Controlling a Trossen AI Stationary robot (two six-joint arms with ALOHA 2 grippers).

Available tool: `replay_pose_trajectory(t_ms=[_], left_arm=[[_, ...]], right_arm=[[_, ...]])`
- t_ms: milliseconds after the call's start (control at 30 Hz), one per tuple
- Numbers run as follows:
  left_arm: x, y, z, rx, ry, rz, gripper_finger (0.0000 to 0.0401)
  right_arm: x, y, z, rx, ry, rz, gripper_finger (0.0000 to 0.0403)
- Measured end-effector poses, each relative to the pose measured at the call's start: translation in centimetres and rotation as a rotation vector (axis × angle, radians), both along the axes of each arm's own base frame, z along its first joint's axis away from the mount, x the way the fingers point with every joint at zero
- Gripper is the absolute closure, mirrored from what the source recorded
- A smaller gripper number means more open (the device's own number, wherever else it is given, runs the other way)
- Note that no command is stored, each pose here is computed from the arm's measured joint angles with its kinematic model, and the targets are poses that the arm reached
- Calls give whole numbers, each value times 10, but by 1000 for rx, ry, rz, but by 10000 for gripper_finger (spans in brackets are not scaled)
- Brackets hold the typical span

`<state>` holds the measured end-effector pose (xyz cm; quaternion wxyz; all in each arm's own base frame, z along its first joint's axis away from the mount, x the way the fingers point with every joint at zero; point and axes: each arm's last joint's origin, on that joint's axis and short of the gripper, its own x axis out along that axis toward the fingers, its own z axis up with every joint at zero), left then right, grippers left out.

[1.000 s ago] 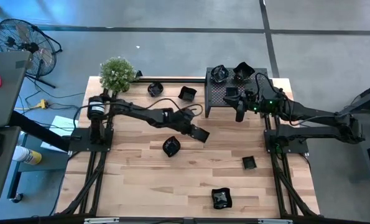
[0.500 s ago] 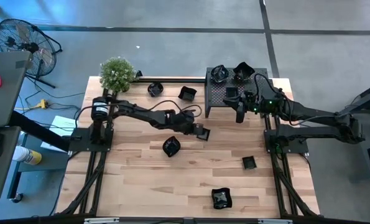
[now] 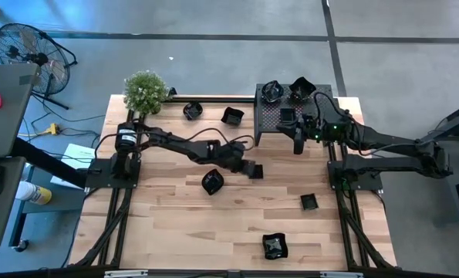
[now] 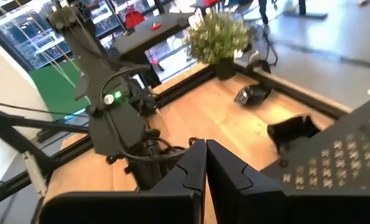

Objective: Pick & Place Mini shaped plates
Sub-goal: Stack the black square plate on top of the black square plate on the shelf

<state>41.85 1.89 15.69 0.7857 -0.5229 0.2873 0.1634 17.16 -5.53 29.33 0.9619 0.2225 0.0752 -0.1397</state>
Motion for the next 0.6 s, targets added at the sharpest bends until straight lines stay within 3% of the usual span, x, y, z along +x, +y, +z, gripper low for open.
replay_pose_trajectory(t_ms=[167,333,467,600], left_arm=[[-11,13,19,80,50,-155,309],[-39,13,52,273,15,-239,389],[-68,14,64,382,-99,-197,394],[-101,23,59,455,-218,-117,397]], right_arm=[[-1,4,-6,114,46,48,401],[-1,21,-21,235,185,34,401],[2,40,-32,318,256,-41,401],[6,60,-63,504,251,-125,401]])
